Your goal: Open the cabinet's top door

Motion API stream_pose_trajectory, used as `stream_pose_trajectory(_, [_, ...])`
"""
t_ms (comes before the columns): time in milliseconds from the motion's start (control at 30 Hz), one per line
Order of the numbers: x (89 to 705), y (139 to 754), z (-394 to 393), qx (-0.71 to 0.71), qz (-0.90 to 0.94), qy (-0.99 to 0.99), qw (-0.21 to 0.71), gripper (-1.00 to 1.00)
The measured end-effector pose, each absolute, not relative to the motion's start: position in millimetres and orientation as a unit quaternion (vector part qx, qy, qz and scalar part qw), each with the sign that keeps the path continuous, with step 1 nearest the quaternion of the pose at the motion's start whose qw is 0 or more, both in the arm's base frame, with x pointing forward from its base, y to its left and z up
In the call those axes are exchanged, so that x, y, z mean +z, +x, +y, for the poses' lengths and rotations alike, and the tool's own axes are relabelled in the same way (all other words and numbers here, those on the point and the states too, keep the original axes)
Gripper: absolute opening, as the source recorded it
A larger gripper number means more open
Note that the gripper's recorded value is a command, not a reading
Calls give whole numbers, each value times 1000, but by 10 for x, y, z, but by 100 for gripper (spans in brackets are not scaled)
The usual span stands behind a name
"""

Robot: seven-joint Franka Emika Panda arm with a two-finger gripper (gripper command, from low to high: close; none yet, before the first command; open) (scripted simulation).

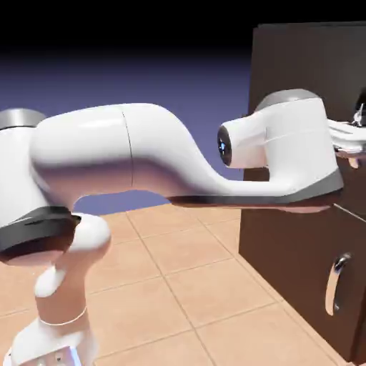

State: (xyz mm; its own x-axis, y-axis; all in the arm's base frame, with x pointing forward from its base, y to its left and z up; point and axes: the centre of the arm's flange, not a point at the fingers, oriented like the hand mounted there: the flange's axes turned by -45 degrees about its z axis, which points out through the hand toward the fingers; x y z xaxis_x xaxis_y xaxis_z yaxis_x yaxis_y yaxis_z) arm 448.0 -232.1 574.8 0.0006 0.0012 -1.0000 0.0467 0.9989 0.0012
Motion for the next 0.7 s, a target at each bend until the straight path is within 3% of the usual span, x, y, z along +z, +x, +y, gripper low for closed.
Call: stream_pose_trajectory(700, [5748,3282,-1661,-118,697,118,697,-100])
